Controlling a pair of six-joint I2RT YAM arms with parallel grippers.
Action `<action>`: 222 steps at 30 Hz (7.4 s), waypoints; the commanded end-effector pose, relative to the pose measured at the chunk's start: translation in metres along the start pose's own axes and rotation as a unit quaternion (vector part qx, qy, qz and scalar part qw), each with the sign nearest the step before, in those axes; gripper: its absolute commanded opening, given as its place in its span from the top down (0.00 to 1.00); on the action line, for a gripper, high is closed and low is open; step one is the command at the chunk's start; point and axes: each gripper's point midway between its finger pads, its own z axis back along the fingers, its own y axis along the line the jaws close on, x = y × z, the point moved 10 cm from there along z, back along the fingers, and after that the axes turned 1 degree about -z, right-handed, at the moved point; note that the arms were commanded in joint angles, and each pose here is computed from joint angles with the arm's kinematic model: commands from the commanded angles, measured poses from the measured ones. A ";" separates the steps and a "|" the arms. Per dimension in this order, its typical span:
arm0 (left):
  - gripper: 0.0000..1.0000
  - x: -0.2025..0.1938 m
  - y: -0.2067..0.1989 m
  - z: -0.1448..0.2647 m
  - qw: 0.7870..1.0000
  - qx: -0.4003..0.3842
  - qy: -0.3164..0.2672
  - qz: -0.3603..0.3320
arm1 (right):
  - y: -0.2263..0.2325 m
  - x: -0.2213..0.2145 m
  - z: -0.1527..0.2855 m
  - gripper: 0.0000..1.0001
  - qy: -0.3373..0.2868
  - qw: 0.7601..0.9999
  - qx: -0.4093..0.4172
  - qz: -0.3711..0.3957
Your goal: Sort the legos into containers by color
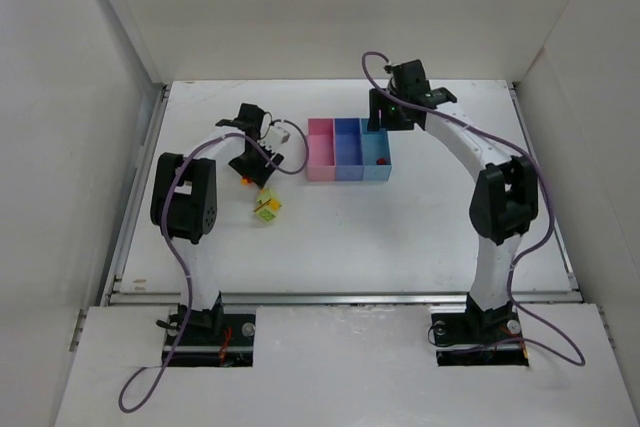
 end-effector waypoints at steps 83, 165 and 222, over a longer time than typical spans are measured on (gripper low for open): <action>1.00 0.106 -0.111 0.221 0.919 -0.058 -0.329 -0.211 | 0.103 0.006 0.088 0.42 -0.027 0.887 0.461 0.012; 1.00 0.027 -0.021 0.076 0.993 0.011 -0.114 -0.021 | -0.009 0.009 0.058 0.27 -0.036 0.991 0.126 0.000; 0.47 0.009 -0.188 0.040 0.964 -0.131 -0.078 -0.219 | -0.016 -0.037 0.121 0.26 -0.051 0.993 0.103 0.002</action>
